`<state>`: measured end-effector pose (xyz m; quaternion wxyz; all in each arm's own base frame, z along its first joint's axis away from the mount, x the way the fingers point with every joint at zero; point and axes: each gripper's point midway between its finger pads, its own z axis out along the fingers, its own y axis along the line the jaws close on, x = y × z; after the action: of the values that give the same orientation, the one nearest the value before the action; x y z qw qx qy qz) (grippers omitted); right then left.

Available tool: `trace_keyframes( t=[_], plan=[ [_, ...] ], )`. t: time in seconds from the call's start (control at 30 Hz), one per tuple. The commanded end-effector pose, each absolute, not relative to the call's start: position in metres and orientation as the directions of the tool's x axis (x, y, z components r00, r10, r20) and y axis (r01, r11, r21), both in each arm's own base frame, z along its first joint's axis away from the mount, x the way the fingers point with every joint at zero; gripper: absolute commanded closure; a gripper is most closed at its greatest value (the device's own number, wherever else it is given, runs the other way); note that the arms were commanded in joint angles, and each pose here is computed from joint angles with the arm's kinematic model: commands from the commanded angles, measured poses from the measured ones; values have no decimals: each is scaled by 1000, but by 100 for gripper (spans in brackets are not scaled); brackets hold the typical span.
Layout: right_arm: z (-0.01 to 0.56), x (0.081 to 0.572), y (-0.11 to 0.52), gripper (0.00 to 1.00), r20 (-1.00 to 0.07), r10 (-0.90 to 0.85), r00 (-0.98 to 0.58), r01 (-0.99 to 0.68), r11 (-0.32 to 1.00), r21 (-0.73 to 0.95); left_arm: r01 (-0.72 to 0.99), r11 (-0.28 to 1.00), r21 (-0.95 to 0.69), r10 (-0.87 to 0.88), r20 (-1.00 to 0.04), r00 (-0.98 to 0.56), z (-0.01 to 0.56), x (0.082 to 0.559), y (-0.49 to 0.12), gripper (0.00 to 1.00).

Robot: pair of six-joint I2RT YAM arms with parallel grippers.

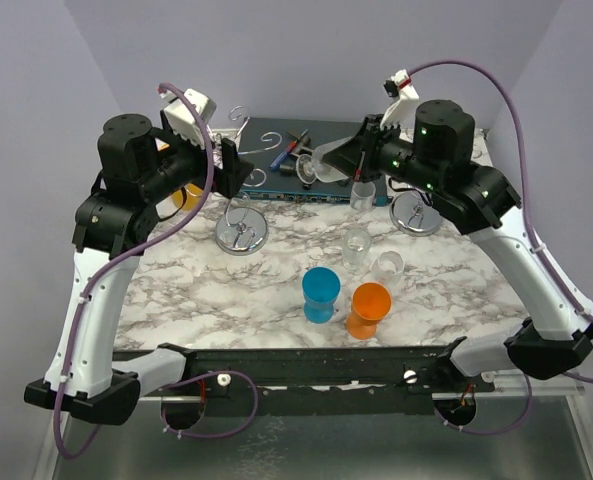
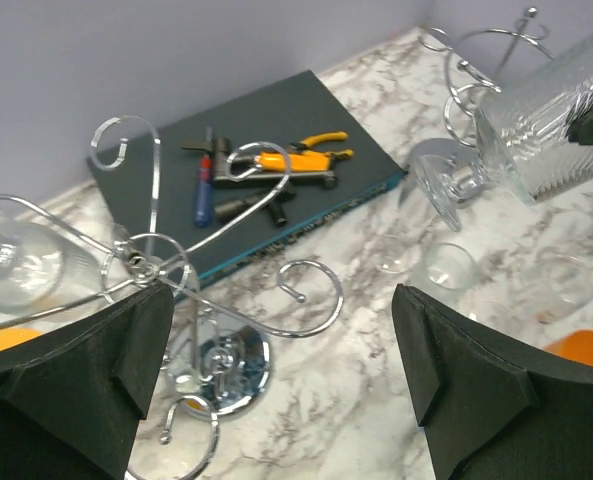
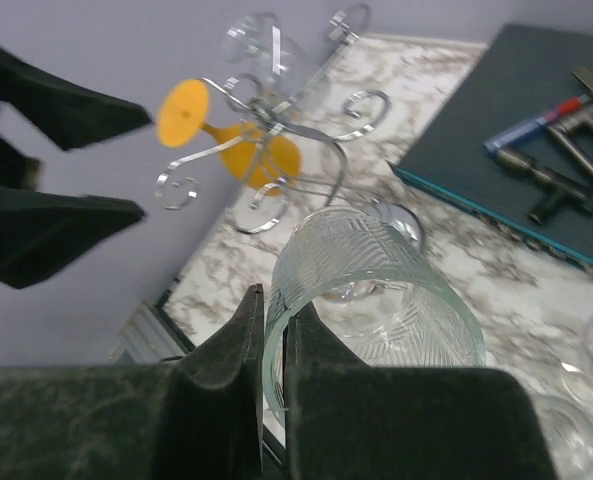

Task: Place the wine glass upside down on the wine glass rack
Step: Pick up the wine glass at the center of the board, then turn the wine glass upside down at the wine rack.

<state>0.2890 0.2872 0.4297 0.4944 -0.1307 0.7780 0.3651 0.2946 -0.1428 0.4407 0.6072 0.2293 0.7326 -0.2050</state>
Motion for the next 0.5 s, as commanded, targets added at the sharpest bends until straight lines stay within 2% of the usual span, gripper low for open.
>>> trace_keyframes(
  t=[0.0, 0.17, 0.47],
  plan=[
    [497, 261, 307, 99, -876, 294, -381, -735, 478, 480, 671, 708, -220, 37, -937, -346, 420, 278, -172, 1],
    [510, 263, 320, 100, -860, 355, -366, -774, 397, 493, 689, 677, -258, 27, -927, -374, 421, 283, -181, 1],
    [516, 270, 336, 99, -844, 398, -360, -801, 331, 498, 729, 625, -280, 22, -927, -374, 426, 282, -192, 1]
  ],
)
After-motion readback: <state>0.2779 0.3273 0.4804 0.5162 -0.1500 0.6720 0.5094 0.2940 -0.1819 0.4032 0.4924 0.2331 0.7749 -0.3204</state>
